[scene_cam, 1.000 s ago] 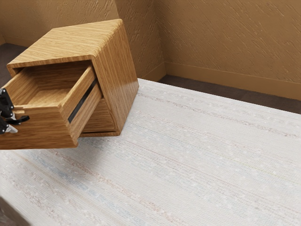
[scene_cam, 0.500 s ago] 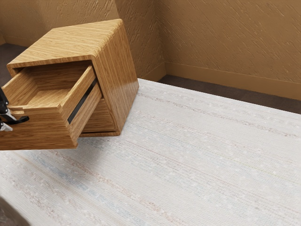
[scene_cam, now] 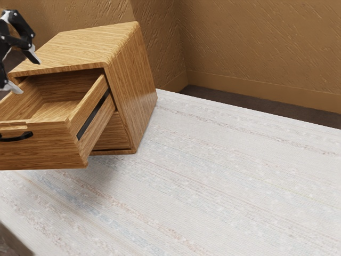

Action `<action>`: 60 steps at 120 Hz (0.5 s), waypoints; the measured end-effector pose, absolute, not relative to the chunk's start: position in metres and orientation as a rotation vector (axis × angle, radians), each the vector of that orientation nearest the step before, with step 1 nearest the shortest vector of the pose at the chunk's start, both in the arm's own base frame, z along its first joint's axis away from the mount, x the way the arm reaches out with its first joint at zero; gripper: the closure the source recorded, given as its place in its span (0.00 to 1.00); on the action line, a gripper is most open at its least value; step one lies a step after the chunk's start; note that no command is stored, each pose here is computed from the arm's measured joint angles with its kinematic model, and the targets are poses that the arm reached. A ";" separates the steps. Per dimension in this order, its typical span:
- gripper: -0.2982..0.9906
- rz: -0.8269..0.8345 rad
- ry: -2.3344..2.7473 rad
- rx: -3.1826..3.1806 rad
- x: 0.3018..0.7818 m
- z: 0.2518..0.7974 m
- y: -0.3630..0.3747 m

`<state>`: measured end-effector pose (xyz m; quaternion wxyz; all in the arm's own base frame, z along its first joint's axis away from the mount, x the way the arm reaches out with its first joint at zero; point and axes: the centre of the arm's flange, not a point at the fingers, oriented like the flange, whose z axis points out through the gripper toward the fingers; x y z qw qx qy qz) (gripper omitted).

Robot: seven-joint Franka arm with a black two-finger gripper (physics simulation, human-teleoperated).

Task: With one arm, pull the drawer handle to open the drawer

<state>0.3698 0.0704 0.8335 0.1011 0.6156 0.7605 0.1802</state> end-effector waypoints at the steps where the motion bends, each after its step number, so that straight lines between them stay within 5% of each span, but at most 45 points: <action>1: 0.38 0.508 2.241 1.847 0.377 0.828 0.065; 22: 0.30 0.052 2.308 2.034 0.440 0.730 0.068; 60: 0.25 -0.025 2.312 2.133 0.440 0.708 0.065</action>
